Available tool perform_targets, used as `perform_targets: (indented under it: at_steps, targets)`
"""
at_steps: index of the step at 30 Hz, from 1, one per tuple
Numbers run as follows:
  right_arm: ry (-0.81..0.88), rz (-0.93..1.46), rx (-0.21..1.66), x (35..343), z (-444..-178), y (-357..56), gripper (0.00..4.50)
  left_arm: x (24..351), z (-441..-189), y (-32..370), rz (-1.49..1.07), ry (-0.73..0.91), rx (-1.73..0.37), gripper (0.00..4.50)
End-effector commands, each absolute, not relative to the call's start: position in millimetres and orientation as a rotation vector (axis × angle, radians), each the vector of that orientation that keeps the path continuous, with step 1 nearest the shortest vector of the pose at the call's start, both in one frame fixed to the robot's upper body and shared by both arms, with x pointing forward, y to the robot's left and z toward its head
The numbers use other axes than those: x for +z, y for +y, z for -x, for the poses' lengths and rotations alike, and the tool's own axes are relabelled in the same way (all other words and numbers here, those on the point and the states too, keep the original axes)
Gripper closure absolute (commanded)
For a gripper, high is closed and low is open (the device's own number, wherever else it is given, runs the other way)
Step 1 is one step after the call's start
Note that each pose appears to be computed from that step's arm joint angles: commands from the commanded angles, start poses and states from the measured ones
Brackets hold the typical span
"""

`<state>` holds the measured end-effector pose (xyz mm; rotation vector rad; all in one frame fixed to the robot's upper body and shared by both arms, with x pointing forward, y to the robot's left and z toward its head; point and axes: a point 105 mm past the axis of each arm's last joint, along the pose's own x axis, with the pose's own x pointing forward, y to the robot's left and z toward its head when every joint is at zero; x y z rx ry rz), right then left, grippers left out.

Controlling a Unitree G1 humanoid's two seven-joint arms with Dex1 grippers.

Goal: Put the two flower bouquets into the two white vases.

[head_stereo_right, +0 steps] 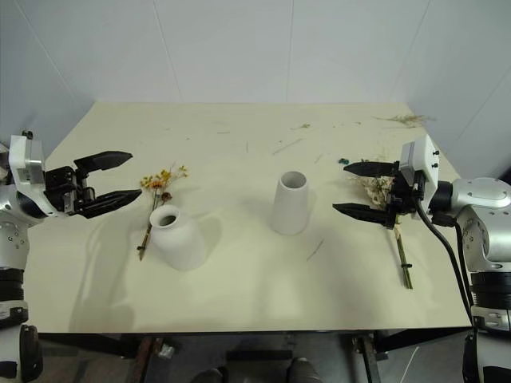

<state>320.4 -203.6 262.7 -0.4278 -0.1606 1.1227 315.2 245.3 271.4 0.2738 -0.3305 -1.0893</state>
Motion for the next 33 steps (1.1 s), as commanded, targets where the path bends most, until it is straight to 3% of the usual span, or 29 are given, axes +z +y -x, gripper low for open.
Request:
perform_targets:
  at_steps: [1, 5, 8, 12, 16, 20, 33]
  targets:
    - [-0.197, 0.467, 1.097, 276.4, -317.2, -210.6, 0.00, 285.8, -311.8, 240.4, -0.306, -0.384, -1.110, 0.05]
    - [-0.162, 0.442, 1.034, 274.5, -322.0, -220.5, 0.00, 286.3, -313.4, 234.6, -0.302, -0.395, -1.132, 0.05]
    - [-0.036, 0.461, 0.912, 272.7, -330.1, -239.5, 0.00, 286.3, -311.0, 225.3, -0.297, -0.389, -1.190, 0.05]
    - [0.231, 0.387, 0.661, 266.9, -342.1, -278.8, 0.00, 291.5, -308.2, 218.6, -0.311, -0.393, -1.238, 0.05]
    - [0.389, 0.235, 0.596, 260.6, -337.9, -288.5, 0.00, 296.8, -306.0, 213.1, -0.328, -0.399, -1.266, 0.05]
    - [0.664, 0.280, 0.455, 221.4, -332.0, -309.7, 0.00, 305.3, -304.8, 202.9, -0.341, -0.438, -1.283, 0.05]
    - [0.813, 0.177, 0.315, 172.9, -364.6, -325.0, 0.00, 304.2, -283.2, 188.9, -0.333, -0.446, -1.280, 0.05]
